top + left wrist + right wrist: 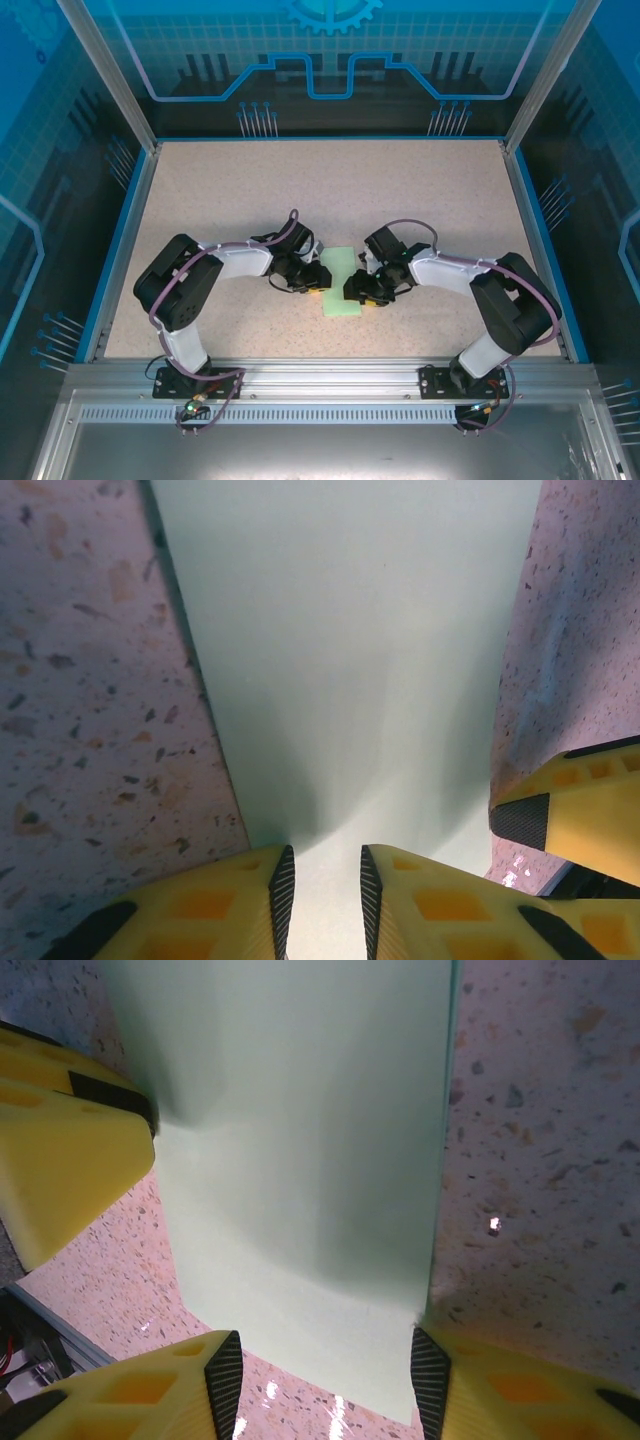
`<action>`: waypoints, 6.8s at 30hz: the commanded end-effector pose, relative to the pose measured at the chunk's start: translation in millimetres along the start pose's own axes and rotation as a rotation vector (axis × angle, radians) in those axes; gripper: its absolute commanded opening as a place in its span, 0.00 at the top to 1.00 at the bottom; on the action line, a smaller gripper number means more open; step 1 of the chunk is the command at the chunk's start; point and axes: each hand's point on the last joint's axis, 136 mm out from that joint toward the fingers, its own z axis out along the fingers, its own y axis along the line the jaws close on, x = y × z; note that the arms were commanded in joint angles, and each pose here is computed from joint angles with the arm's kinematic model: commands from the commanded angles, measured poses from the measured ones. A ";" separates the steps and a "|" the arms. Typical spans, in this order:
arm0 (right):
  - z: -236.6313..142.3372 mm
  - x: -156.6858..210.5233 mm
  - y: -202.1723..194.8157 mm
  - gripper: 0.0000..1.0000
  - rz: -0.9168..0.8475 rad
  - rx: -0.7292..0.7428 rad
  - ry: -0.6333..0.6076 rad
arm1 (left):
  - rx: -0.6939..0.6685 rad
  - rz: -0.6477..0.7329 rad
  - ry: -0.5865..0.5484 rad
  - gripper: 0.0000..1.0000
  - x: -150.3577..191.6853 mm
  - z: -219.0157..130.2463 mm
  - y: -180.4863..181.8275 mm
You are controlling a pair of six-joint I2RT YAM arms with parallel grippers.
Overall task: Fold a paper plane with a square sheet of paper (fold left side to right side)
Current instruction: Fold the triangle a second time at the center of the table.
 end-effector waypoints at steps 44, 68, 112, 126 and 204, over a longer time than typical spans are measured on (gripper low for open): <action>3.1 5.4 7.4 0.48 0.064 -0.106 0.027 | 0.043 0.207 -0.290 0.44 -9.9 -80.4 -42.9; -10.5 -56.3 28.9 0.48 0.077 -0.253 -0.017 | 0.001 0.597 -0.429 0.38 66.6 -108.3 -66.5; -25.3 -71.2 47.2 0.49 0.092 -0.308 -0.051 | -0.715 0.740 -0.360 0.28 36.9 20.5 -67.1; -23.2 -70.2 41.6 0.49 0.085 -0.275 -0.046 | -0.699 0.753 -0.387 0.64 37.1 9.6 -71.9; 11.2 15.4 -33.5 0.90 -0.059 0.088 -0.003 | -0.121 0.419 -0.175 0.91 0.9 -26.4 -14.0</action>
